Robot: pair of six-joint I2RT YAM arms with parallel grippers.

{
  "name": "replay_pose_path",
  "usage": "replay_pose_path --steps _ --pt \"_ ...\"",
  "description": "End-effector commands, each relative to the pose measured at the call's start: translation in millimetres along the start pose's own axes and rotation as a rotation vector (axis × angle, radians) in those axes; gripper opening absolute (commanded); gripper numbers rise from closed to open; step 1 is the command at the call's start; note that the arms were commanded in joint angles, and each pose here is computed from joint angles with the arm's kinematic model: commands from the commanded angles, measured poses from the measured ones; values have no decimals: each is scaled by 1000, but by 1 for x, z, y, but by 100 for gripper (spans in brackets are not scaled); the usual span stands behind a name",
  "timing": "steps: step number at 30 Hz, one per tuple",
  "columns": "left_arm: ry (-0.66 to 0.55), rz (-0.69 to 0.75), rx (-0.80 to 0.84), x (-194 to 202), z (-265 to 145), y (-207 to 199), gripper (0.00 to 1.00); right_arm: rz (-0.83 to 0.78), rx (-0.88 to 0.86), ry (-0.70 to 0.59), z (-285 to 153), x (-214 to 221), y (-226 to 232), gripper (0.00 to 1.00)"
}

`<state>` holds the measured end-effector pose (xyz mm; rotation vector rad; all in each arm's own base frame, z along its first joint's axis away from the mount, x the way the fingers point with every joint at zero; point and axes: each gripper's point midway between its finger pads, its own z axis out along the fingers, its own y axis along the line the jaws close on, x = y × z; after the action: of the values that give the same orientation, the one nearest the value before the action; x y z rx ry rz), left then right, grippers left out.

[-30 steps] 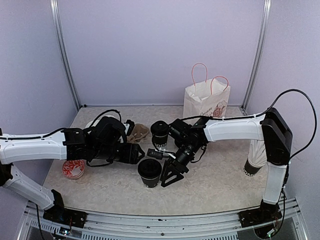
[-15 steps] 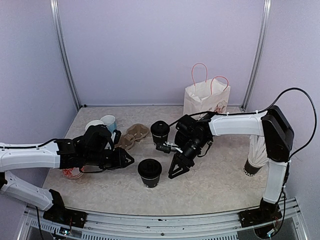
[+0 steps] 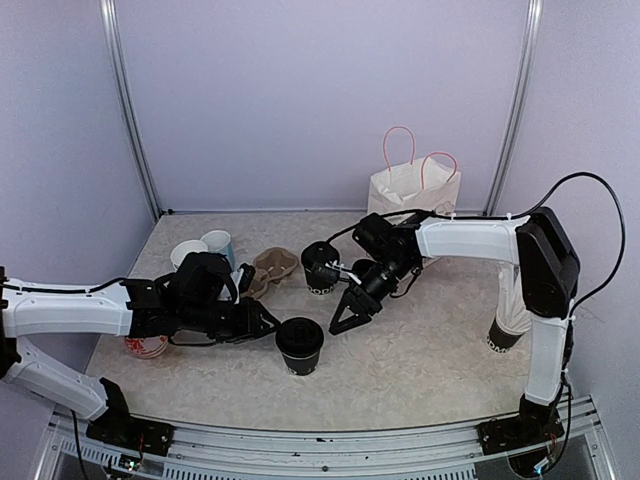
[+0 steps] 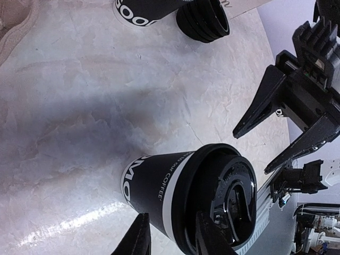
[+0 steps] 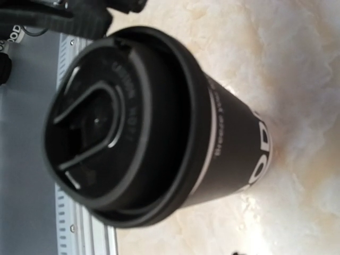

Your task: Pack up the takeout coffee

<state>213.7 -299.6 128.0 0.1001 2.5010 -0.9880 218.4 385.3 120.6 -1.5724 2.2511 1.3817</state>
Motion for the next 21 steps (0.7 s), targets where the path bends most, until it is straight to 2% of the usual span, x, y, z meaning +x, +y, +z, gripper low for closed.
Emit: replay_pose_path --steps 1,9,21 --pt "14 4 15 1 -1 -7 30 32 -43 -9 4 -7 1 49" --pt "50 15 10 10 5 -5 31 46 -48 -5 9 -10 -3 52" --pt "95 29 -28 24 10 3 32 81 -63 23 23 -3 -7 47"
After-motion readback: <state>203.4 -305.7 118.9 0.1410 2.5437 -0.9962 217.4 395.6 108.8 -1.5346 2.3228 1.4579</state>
